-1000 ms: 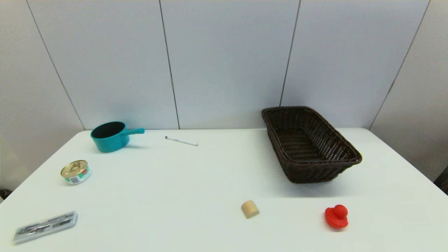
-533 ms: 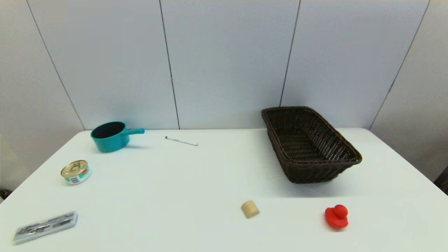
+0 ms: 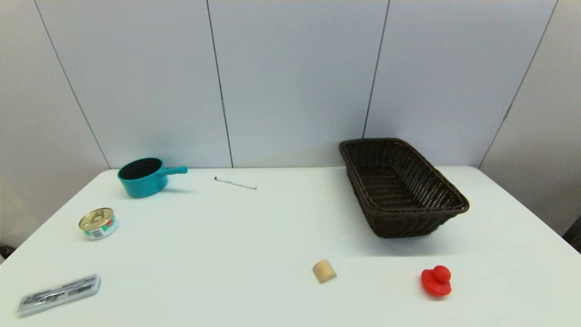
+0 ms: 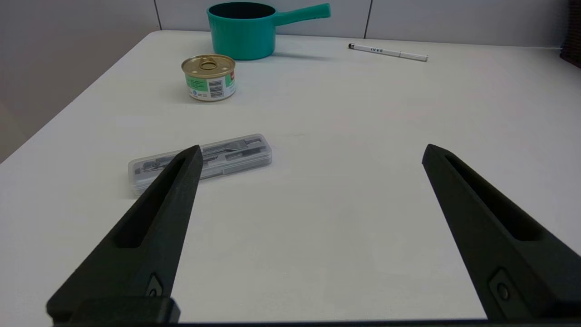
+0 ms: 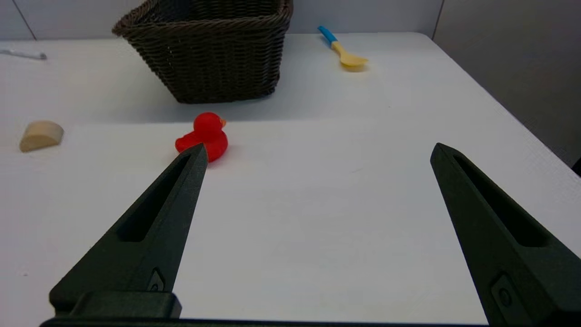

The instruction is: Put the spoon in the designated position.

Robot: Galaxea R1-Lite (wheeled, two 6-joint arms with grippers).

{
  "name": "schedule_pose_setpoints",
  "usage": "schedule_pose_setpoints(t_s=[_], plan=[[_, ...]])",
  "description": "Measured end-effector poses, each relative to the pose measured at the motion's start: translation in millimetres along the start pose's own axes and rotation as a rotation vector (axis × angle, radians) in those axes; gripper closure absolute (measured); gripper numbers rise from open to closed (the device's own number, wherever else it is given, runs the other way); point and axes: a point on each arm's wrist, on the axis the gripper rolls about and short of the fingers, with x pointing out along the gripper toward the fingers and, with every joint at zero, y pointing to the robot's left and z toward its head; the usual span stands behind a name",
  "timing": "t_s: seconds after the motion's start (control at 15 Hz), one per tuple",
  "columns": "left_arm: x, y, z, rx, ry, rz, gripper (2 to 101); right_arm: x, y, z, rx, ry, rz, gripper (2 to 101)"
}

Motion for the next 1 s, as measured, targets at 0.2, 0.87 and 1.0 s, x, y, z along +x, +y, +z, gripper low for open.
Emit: schedule_pose_setpoints(t_s=[0.2,0.87,1.0], plan=[[0.0,0.0,0.0,-0.001,0.000,-0.001,5.3,-0.4,-0.2,-0.2,0.016,-0.004,-0.008,5.2],[0.0,0.0,0.0,-0.001,0.000,0.000,5.3,-0.4,-0.3,-0.3,0.016,-0.004,-0.011,5.2],[0.0,0.0,0.0,0.000,0.000,0.000,5.3,-0.4,-0.3,-0.2,0.018,-0.004,-0.011,5.2]])
